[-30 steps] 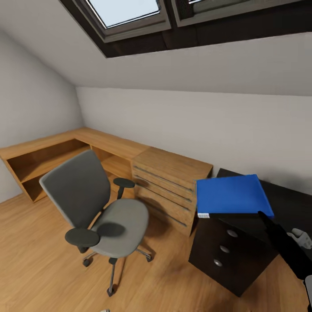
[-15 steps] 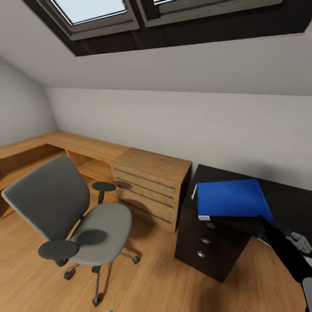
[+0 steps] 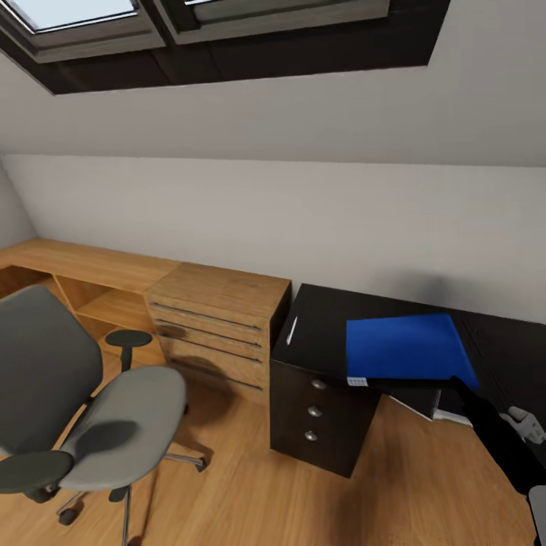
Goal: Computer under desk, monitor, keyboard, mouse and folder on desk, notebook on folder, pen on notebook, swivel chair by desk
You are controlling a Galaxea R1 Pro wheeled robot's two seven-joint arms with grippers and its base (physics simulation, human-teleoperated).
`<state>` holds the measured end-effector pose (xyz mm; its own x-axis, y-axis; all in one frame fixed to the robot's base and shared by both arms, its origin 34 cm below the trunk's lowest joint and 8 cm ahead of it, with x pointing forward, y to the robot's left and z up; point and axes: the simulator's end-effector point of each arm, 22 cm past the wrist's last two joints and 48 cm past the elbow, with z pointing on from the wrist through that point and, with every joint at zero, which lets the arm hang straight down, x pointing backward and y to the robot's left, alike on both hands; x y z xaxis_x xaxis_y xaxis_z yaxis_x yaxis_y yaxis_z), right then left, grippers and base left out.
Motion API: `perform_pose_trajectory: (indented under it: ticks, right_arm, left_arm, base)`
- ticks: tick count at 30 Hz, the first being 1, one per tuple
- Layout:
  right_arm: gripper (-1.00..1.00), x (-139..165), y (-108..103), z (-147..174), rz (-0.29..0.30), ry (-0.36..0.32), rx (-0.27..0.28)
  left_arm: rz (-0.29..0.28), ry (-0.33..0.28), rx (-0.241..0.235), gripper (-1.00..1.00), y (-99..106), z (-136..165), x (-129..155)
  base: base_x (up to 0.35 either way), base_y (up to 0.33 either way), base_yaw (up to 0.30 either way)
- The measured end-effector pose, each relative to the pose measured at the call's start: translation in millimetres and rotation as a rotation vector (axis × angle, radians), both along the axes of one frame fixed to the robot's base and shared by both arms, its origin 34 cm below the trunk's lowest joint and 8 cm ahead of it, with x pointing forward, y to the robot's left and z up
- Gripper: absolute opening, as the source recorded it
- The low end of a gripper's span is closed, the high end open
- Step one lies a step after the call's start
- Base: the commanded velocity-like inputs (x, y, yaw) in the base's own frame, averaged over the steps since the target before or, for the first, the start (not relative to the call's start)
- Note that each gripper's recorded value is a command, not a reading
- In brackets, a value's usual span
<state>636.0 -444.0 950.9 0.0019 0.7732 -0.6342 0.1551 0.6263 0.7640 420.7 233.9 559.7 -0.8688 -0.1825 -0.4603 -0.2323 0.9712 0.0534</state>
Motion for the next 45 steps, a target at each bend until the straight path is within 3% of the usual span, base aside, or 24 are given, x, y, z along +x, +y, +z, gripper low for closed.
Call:
perform_pose_trajectory:
  ticks: [38, 45]
  right_arm:
    - [-1.00, -0.4, -3.9, -3.0, -0.015, 0.000, -0.006]
    - [-1.00, 0.8, -0.1, 5.0, -0.005, -0.025, -0.002]
  left_arm:
    - [0.000, -0.001, 0.000, 1.00, 0.1, 0.1, 0.2]
    - [0.001, -0.001, 0.000, 1.00, 0.2, 0.2, 0.2]
  base:
    - [0.000, 0.000, -0.299]
    - [0.000, 0.000, -0.109]
